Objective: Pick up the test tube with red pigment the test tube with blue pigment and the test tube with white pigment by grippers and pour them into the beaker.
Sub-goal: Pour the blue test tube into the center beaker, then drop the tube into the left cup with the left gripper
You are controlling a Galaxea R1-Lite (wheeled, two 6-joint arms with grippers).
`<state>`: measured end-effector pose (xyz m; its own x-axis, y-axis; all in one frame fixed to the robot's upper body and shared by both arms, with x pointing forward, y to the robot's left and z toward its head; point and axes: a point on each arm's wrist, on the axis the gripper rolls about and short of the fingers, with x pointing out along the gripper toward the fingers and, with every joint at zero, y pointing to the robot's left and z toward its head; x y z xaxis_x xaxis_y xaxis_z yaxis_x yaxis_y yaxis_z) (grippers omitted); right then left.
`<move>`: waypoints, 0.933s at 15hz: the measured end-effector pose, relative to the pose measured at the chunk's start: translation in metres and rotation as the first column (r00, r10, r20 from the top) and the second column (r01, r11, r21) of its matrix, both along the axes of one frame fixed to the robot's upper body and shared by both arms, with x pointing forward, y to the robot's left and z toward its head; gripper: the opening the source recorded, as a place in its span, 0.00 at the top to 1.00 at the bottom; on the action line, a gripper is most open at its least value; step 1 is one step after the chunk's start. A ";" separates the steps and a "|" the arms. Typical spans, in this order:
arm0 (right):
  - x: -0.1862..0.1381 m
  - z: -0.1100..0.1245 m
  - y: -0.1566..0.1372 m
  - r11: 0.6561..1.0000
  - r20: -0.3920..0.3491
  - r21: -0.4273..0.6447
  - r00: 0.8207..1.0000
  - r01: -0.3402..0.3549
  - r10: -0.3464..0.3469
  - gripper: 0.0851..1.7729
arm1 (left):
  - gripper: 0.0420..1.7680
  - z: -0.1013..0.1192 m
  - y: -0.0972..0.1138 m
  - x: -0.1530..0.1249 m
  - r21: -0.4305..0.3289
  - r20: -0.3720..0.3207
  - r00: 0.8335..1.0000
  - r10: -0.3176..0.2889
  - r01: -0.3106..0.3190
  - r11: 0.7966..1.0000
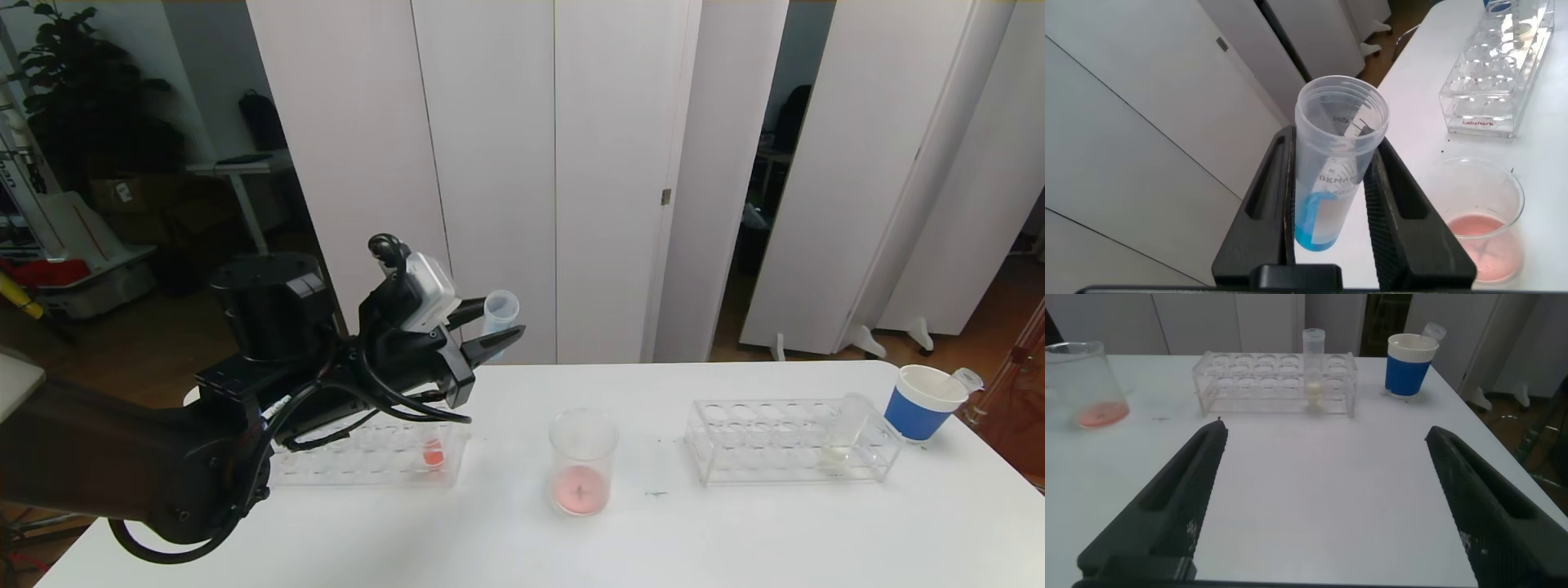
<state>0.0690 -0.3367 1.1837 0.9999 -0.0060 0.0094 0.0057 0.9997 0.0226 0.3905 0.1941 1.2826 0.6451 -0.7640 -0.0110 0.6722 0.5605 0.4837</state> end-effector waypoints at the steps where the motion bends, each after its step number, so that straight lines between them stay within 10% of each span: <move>1: 0.000 0.000 0.000 1.000 0.000 0.000 1.000 0.000 0.000 0.02 | 0.69 0.000 -0.005 0.000 0.013 0.017 1.000 -0.014 0.014 1.000; 14: 0.000 0.000 0.000 1.000 0.000 0.000 1.000 0.000 0.000 0.02 | 0.69 -0.023 -0.031 0.006 0.261 0.268 0.954 -0.134 0.062 0.963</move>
<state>0.0690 -0.3367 1.1837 0.9999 -0.0064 0.0091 0.0062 0.9997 0.0230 0.3967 0.1632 1.2596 0.5713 -0.8199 -0.0366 0.5339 0.3374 0.7753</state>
